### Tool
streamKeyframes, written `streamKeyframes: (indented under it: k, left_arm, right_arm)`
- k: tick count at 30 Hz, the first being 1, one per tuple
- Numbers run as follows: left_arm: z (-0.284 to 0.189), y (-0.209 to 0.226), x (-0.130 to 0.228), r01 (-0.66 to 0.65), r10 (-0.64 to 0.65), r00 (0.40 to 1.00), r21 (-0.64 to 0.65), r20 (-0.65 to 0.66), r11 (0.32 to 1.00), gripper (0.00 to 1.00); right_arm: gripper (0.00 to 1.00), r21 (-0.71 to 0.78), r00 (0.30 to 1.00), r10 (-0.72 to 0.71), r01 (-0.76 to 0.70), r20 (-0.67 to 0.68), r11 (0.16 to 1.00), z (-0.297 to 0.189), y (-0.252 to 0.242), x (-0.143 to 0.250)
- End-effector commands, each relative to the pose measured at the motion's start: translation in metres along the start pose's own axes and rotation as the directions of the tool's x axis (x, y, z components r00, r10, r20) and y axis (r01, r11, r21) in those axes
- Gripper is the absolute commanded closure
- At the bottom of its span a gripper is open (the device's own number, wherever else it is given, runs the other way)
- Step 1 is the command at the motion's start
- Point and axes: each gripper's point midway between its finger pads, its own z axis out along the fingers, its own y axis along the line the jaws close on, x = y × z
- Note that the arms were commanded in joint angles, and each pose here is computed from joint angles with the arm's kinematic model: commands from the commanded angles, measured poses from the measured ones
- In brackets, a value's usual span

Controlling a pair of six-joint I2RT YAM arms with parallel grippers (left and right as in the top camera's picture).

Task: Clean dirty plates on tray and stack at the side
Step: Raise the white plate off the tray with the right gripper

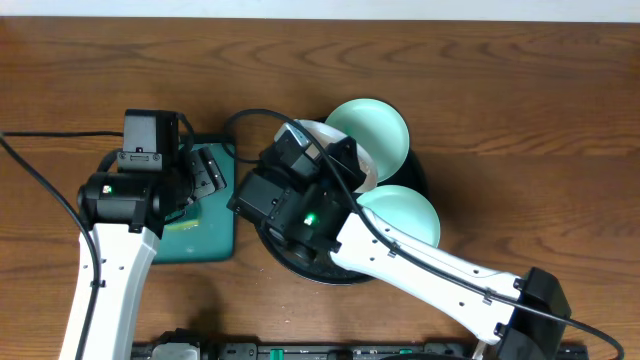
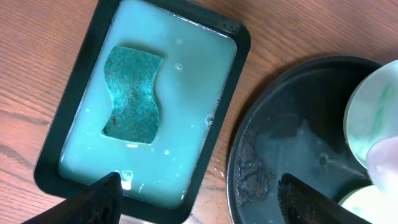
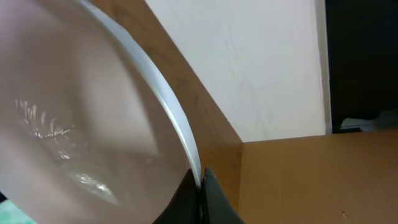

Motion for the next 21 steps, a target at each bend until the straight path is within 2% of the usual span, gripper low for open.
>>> streamKeyframes:
  k: [1,5,21]
  left_arm:
    - [-0.001,0.001,0.001,0.007,-0.007,1.0,-0.006,-0.003,1.0,0.2]
    - [-0.001,0.0,0.001,0.007,-0.007,1.0,-0.005,-0.002,1.0,0.2]
    - [-0.001,0.002,0.003,0.006,-0.006,1.0,-0.011,-0.013,1.0,0.2]
  right_arm:
    - [0.99,-0.011,0.998,0.061,-0.061,0.009,0.998,-0.005,-0.007,-0.002]
    - [0.99,-0.191,0.996,0.083,-0.09,-0.044,0.978,0.01,0.026,-0.001]
    - [0.99,-0.17,0.986,0.139,-0.153,-0.089,0.974,0.015,0.021,0.008]
